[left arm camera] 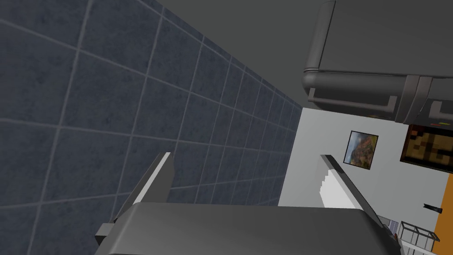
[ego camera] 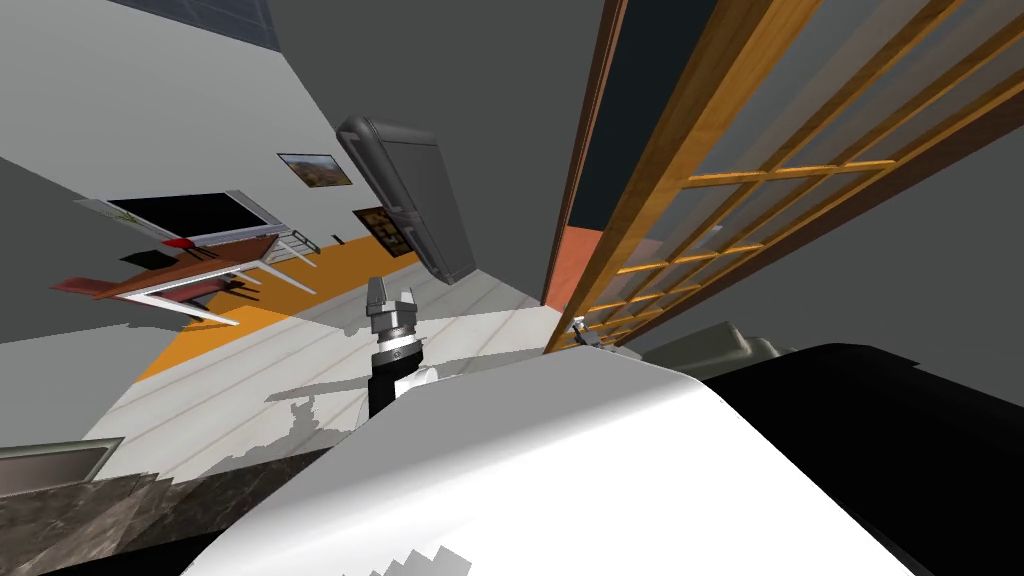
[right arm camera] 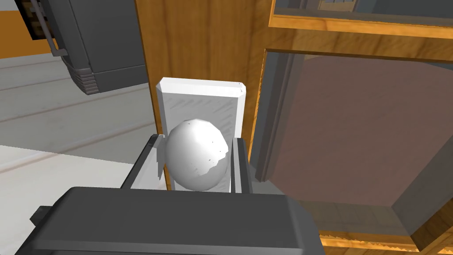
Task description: Pull the door open
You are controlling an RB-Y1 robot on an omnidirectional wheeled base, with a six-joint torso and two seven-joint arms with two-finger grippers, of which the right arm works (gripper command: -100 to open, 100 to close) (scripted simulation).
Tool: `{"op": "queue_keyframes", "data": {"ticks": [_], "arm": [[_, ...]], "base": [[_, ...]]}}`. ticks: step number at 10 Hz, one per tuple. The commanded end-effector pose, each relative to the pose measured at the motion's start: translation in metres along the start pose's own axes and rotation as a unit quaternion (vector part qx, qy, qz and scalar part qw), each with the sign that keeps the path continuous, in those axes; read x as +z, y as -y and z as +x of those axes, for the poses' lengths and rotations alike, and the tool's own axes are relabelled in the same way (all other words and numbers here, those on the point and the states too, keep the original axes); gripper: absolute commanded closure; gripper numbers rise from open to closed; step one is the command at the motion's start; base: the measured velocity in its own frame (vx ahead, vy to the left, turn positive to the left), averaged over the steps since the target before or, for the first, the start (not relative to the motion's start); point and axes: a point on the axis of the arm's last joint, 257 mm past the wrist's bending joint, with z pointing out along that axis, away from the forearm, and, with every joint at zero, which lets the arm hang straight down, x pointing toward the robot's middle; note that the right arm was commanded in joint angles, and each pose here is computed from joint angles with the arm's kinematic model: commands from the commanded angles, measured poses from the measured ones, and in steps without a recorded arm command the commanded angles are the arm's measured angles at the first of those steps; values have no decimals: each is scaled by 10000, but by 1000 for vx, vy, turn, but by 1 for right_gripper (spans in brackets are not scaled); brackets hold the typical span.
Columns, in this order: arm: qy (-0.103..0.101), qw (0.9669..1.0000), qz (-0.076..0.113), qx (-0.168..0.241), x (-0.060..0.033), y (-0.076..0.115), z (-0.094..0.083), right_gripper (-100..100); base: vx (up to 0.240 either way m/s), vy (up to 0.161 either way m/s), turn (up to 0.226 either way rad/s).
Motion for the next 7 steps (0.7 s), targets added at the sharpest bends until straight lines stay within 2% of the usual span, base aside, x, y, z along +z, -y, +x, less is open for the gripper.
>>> {"op": "queue_keyframes", "data": {"ticks": [1, 3, 4, 7], "arm": [[-21, 10000, 61, 17, -35, 18, 5, 100], [0, 10000, 67, 15, -46, 15, -6, 100], [7, 9999, 105, 21, -82, 19, -14, 100], [-4, 9999, 161, 20, -133, 5, -9, 100]], "base": [[-176, -70, 112], [-128, -46, 82], [-126, -44, 156], [-207, -68, 149]]}}
